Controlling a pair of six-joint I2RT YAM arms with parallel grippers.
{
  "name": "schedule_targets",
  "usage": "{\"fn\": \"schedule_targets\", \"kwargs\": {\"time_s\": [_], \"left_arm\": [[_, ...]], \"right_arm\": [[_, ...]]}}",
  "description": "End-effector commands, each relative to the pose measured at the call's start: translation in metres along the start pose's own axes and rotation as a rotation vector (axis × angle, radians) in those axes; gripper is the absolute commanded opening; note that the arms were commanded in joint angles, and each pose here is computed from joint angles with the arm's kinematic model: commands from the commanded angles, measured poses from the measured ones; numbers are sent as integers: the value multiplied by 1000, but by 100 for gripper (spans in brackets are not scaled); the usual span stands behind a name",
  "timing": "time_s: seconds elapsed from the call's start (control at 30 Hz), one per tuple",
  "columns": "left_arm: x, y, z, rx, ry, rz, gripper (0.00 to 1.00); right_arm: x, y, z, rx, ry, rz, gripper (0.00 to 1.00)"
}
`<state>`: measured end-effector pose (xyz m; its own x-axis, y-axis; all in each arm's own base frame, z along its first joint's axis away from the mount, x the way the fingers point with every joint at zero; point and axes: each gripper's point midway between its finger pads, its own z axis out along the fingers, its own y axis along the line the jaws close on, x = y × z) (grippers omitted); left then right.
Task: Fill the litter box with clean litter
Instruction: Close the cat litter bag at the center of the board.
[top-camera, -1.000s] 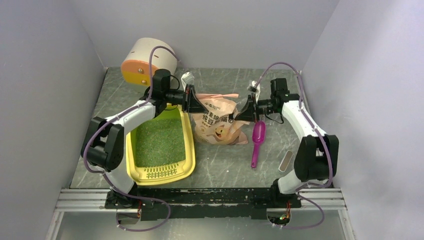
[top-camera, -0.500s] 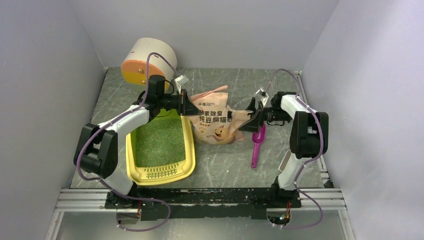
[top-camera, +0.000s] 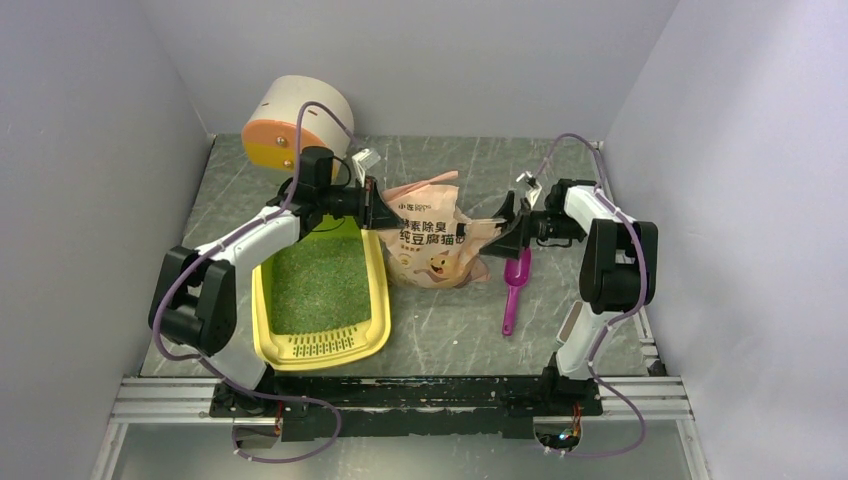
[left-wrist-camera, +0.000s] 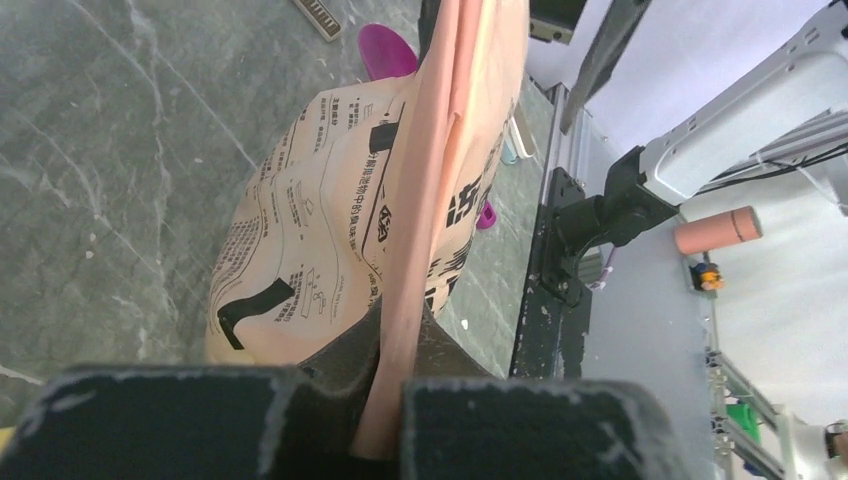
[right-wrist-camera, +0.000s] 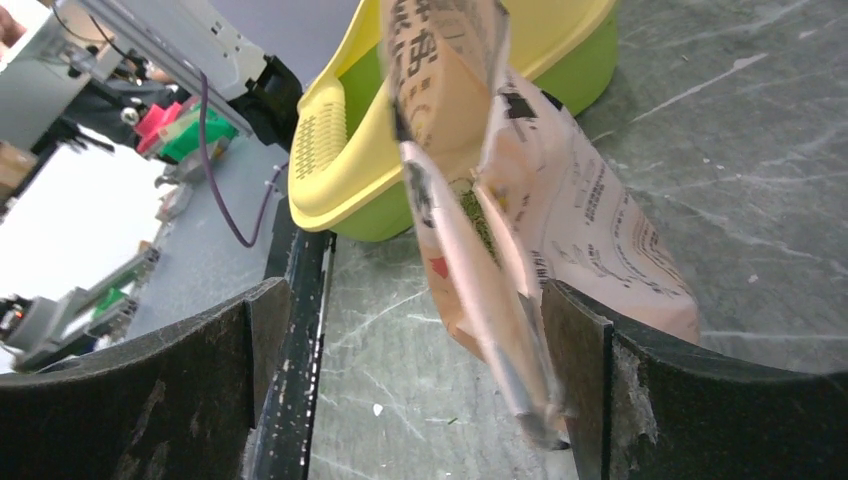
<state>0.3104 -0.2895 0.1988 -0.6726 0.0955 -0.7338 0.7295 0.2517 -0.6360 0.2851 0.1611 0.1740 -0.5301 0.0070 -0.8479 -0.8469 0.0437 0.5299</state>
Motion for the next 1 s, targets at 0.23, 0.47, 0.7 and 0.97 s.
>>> {"fn": "schedule_targets", "kwargs": {"time_s": [0.23,0.47,0.7,0.97], "left_arm": [[-7,-37,11,-31,48,235,5],[-16,-32,4,-114,47,259,5],[-11,-32,3,-109,35,259,5],[-10,-48,3,-30,37,230,5]], "right_arm": [[-30,-9,-13,32,-42,211,100],[-52,-15,-6,462,20,239,100],[-69,-16,-39,763,-14,-8,100],[-45,-12,-21,597,-107,-140,100]]}}
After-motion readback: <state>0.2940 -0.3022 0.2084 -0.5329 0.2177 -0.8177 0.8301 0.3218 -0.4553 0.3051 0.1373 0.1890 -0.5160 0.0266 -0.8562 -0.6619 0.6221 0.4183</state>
